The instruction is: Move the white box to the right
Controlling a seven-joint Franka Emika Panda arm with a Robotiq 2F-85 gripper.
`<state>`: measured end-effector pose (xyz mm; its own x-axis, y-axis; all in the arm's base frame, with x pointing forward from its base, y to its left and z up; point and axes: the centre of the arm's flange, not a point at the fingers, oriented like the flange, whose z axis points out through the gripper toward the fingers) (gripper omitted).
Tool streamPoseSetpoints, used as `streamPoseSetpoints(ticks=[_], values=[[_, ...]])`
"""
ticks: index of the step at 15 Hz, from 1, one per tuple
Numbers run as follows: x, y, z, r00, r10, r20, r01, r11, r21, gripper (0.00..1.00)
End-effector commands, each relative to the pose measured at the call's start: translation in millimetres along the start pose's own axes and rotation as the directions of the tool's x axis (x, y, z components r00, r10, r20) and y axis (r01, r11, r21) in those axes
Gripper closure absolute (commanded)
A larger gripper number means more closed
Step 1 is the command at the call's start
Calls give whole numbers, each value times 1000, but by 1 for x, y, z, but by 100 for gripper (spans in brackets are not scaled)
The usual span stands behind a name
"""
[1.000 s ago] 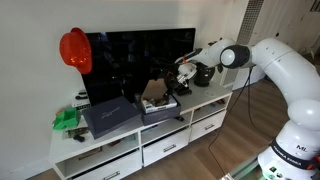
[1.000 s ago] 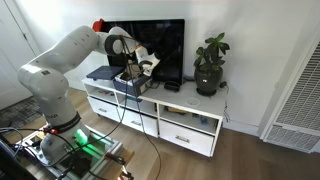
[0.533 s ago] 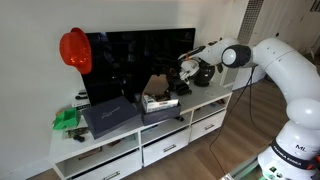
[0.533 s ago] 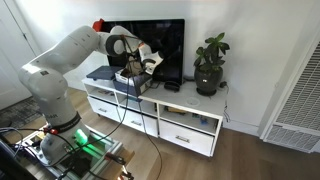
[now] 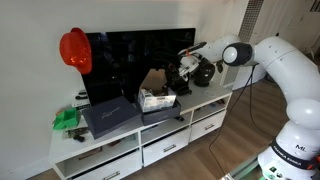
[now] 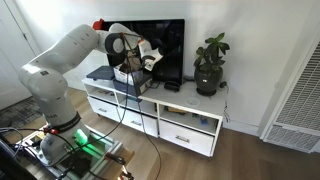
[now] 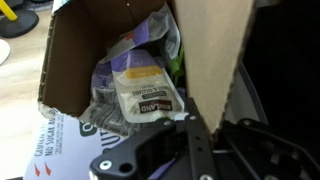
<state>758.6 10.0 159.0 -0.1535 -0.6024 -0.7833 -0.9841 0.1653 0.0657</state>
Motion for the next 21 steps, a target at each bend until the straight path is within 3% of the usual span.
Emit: streamPoseSetpoints(ticks=[1,9,21], values=[[-47,12,-31,997,18,74,-15,999,-41,99],[-61,43,-79,999,-19,40,22,997,-76,99],[-7,121,-192,993,-68,-94,70,997,22,99]])
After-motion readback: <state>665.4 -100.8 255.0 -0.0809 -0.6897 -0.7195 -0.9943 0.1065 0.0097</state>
